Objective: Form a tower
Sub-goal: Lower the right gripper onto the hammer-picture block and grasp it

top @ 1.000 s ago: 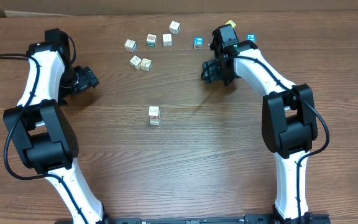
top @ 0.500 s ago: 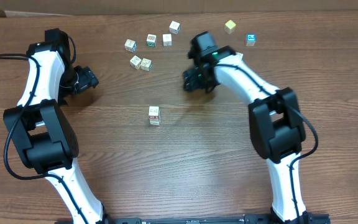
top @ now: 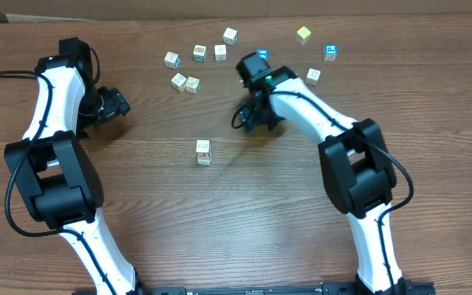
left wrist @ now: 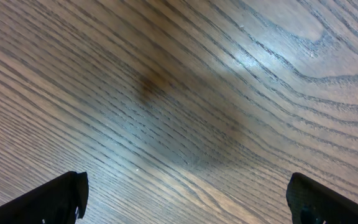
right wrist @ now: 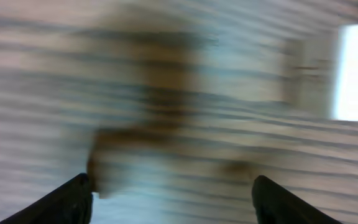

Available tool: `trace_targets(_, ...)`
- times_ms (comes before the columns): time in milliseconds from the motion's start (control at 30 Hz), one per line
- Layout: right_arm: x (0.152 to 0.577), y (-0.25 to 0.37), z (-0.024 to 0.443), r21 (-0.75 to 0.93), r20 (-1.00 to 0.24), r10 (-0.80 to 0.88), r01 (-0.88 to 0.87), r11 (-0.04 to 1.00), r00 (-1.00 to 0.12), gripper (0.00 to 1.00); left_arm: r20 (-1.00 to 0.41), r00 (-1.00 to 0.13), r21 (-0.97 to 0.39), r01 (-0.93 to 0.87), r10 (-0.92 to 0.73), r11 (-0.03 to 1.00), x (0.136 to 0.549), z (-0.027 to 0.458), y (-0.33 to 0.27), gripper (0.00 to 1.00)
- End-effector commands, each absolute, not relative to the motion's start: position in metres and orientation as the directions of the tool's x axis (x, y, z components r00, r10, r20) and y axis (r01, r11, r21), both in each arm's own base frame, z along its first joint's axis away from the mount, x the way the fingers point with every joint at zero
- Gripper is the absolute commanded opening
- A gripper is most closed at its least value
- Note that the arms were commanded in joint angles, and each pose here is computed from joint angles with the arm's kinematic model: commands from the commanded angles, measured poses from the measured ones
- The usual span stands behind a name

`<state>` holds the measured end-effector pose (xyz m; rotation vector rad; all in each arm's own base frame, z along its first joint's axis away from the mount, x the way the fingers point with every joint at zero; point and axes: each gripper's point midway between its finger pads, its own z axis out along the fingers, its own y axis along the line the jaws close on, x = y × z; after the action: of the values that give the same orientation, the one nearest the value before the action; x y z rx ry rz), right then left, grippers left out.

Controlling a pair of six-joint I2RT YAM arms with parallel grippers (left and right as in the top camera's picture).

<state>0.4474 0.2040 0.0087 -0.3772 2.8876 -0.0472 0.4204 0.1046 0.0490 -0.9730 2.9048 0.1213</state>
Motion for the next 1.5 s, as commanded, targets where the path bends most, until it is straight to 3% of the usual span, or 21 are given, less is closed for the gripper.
trace_targets(0, 0.460, 0.174, 0.008, -0.089, -0.232, -0.199, -0.183, 0.979, -0.952, 0.84, -0.090, -0.808, 0.060, -0.588, -0.583, 0.806, 0.421, 0.045, 0.102, 1.00)
trace_targets(333, 0.495, 0.162, 0.015, -0.027, -0.341, -0.133, -0.132, 0.991, -0.931, 0.81, -0.090, -0.808, 0.060, -0.588, -0.583, 0.806, 0.421, 0.045, 0.102, 1.00)
trace_targets(533, 0.506, 0.175, 0.020, 0.022, -0.388, -0.131, -0.151, 0.988, -0.912, 0.68, -0.090, -0.808, 0.060, -0.589, -0.583, 0.806, 0.421, 0.045, 0.102, 1.00)
trace_targets(1100, 0.521, 0.165, 0.026, -0.059, -0.447, -0.167, -0.158, 0.986, -0.879, 0.50, -0.090, -0.808, 0.060, -0.588, -0.583, 0.806, 0.421, 0.045, 0.102, 1.00)
trace_targets(1267, 0.520, 0.165, 0.025, -0.061, -0.442, -0.171, -0.161, 0.985, -0.881, 0.38, -0.090, -0.808, 0.060, -0.588, -0.583, 0.806, 0.421, 0.045, 0.102, 1.00)
trace_targets(1467, 0.518, 0.164, 0.024, -0.062, -0.433, -0.172, -0.161, 0.985, -0.885, 0.41, -0.090, -0.808, 0.060, -0.588, -0.582, 0.807, 0.421, 0.045, 0.102, 0.99)
